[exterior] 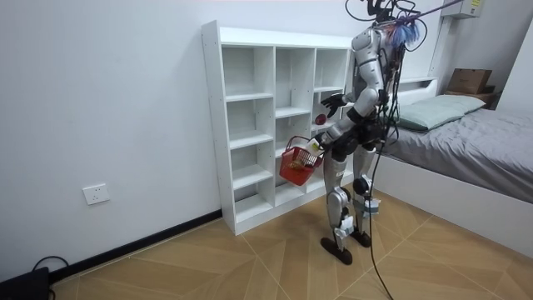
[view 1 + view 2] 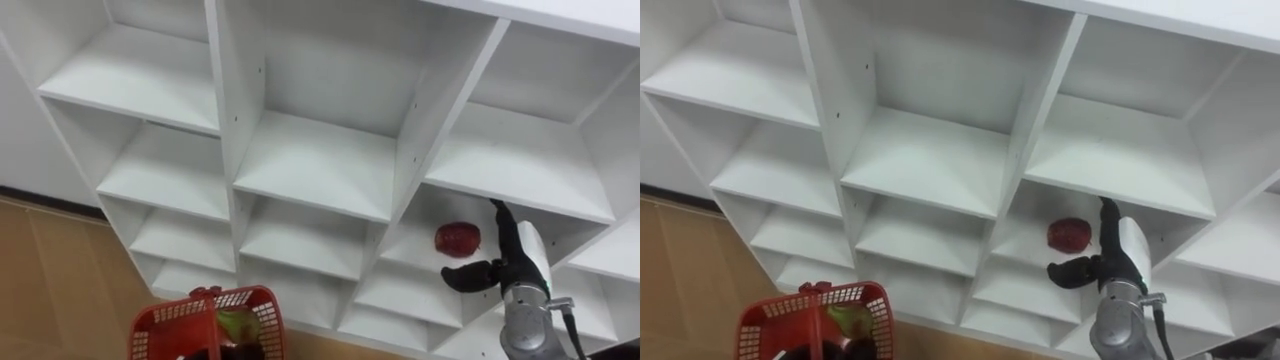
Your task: Collect fruits from the closet
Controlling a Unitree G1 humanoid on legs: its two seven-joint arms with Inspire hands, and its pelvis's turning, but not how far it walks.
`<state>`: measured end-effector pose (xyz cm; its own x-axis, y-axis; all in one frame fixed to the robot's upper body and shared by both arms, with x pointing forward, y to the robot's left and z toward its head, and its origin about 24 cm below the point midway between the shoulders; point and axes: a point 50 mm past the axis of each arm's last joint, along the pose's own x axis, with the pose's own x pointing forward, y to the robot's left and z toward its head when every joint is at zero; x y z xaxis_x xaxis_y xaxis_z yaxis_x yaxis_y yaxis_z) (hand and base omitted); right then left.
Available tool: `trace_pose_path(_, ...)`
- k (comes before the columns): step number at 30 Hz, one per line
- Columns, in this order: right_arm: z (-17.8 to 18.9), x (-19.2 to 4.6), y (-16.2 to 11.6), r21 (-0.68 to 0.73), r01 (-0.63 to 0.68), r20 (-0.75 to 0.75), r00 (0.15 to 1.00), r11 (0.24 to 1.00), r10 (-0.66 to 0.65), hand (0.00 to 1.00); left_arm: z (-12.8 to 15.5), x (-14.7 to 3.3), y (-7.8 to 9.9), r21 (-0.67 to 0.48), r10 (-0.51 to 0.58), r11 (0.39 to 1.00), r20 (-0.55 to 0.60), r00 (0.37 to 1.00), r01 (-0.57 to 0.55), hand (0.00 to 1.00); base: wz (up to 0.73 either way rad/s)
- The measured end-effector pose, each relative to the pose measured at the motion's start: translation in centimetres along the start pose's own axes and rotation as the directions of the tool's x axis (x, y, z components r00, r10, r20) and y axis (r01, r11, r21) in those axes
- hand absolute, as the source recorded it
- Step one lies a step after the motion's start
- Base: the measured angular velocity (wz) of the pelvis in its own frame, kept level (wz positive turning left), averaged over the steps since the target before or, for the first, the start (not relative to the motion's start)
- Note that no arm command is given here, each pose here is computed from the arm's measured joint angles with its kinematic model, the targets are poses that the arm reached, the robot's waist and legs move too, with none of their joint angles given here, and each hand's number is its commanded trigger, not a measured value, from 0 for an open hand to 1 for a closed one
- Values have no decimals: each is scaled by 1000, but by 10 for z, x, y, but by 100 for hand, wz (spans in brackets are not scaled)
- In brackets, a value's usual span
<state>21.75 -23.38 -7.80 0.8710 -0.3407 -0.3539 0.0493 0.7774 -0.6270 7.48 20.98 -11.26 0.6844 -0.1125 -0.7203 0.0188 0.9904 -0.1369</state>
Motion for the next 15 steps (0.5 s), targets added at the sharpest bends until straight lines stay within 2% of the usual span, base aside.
trace_pose_path(6,-5,1,1,31,2,-43,999,1000,-1,0,2,1,3,-5,14,1000,12,1000,-14,100,-1)
trace_pose_path(15,6,14,-3,38,26,-44,999,999,-24,0,5,3,3,-10,12,1000,21,1000,-12,100,4)
